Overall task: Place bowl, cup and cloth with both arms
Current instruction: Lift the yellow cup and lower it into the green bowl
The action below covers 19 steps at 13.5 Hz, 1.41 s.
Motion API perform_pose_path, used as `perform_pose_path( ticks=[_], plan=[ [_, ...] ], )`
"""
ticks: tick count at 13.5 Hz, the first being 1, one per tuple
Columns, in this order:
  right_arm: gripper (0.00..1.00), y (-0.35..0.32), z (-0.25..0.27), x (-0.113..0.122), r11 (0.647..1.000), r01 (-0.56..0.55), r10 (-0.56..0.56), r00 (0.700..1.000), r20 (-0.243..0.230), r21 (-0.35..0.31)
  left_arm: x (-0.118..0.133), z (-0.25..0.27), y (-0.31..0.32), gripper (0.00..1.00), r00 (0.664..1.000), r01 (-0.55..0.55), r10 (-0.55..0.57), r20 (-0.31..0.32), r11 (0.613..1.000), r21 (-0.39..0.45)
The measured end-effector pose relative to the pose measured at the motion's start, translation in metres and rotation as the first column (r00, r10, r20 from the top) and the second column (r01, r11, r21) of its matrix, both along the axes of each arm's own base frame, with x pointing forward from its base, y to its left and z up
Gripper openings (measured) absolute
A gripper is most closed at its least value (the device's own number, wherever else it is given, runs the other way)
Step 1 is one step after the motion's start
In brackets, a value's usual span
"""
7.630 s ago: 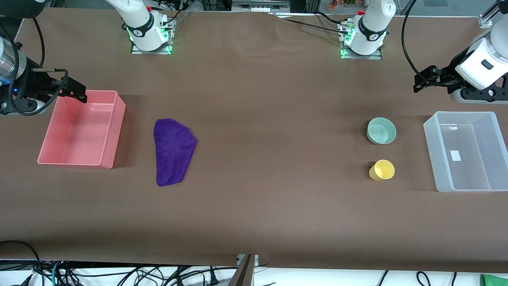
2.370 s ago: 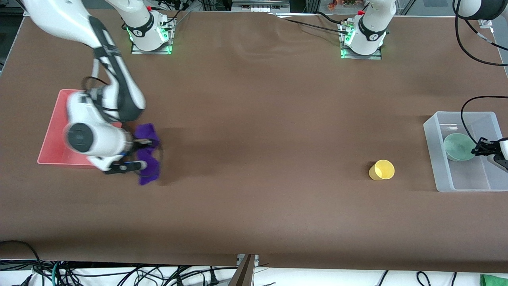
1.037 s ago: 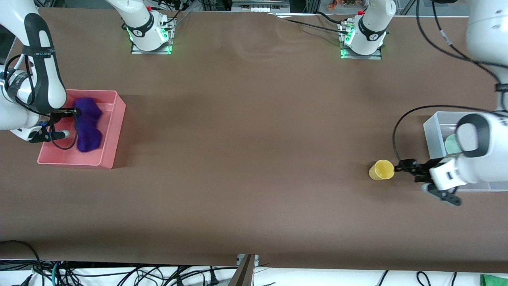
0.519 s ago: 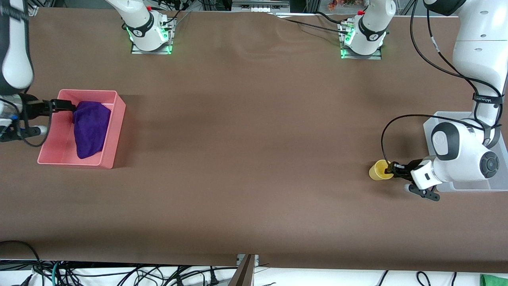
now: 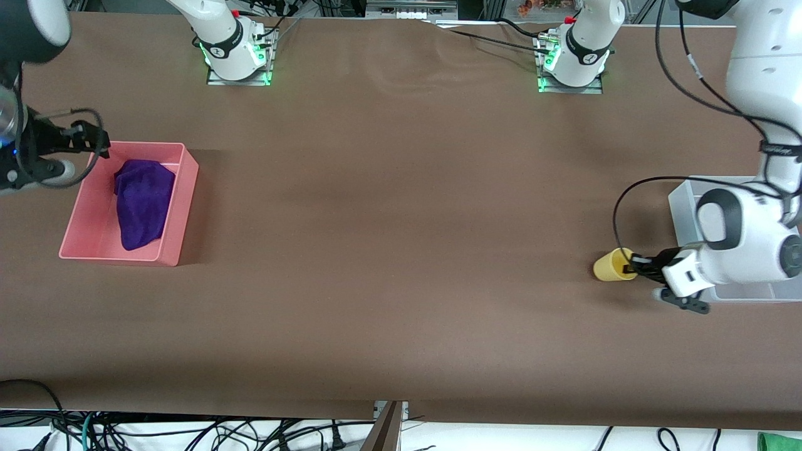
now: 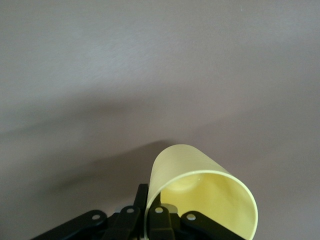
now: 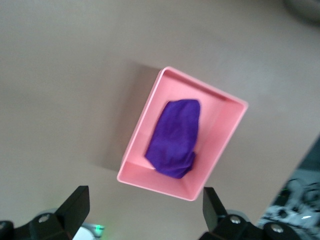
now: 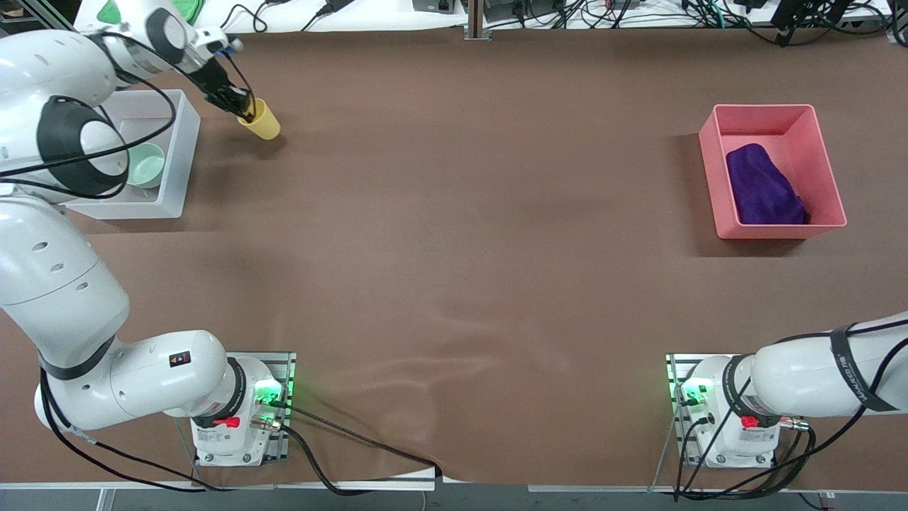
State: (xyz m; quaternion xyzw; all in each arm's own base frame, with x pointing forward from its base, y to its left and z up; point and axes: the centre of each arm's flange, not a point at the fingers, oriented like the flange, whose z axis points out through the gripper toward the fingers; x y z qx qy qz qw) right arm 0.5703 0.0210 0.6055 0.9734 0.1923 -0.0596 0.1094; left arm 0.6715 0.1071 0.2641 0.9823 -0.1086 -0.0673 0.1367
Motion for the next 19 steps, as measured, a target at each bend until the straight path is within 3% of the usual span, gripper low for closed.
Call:
perform_pose_path(
  ticks=[3, 5, 7, 9, 14, 18, 19],
  plan=[
    [1.0, 0.008, 0.016, -0.004, 1.0, -0.001, 0.0, 1.0, 0.032, 0.024, -0.023, 0.076, 0.054, 0.04, 0.999, -0.006, 0.007, -0.031, 1.0, 0.025],
    [1.0, 0.01, 0.011, -0.004, 0.985, 0.126, -0.13, 0.991, 0.026, 0.118, -0.041, 0.118, 0.095, 0.04, 0.996, 0.08, -0.075, -0.045, 0.991, 0.106],
    [1.0, 0.007, 0.009, -0.007, 0.964, 0.224, -0.227, 0.974, -0.001, 0.14, -0.059, 0.138, 0.149, 0.04, 0.986, 0.164, -0.157, -0.056, 0.971, 0.171],
    [1.0, 0.007, 0.007, -0.009, 0.959, 0.249, -0.25, 0.968, -0.014, 0.137, -0.074, 0.132, 0.198, 0.04, 0.98, 0.197, -0.191, -0.051, 0.957, 0.214],
    [1.0, -0.007, -0.008, -0.01, 0.95, 0.287, -0.283, 0.958, -0.051, 0.122, -0.058, 0.056, 0.243, 0.04, 0.966, 0.219, -0.248, 0.078, 0.939, 0.266],
    [1.0, -0.012, -0.017, -0.008, 0.947, 0.3, -0.294, 0.954, -0.064, 0.117, -0.066, 0.017, 0.259, 0.04, 0.976, 0.167, -0.19, 0.102, 0.966, 0.199],
    [1.0, -0.013, -0.017, -0.006, 0.946, 0.301, -0.296, 0.953, -0.061, 0.118, -0.066, 0.011, 0.258, 0.08, 0.977, 0.164, -0.186, 0.103, 0.969, 0.186]
  ],
)
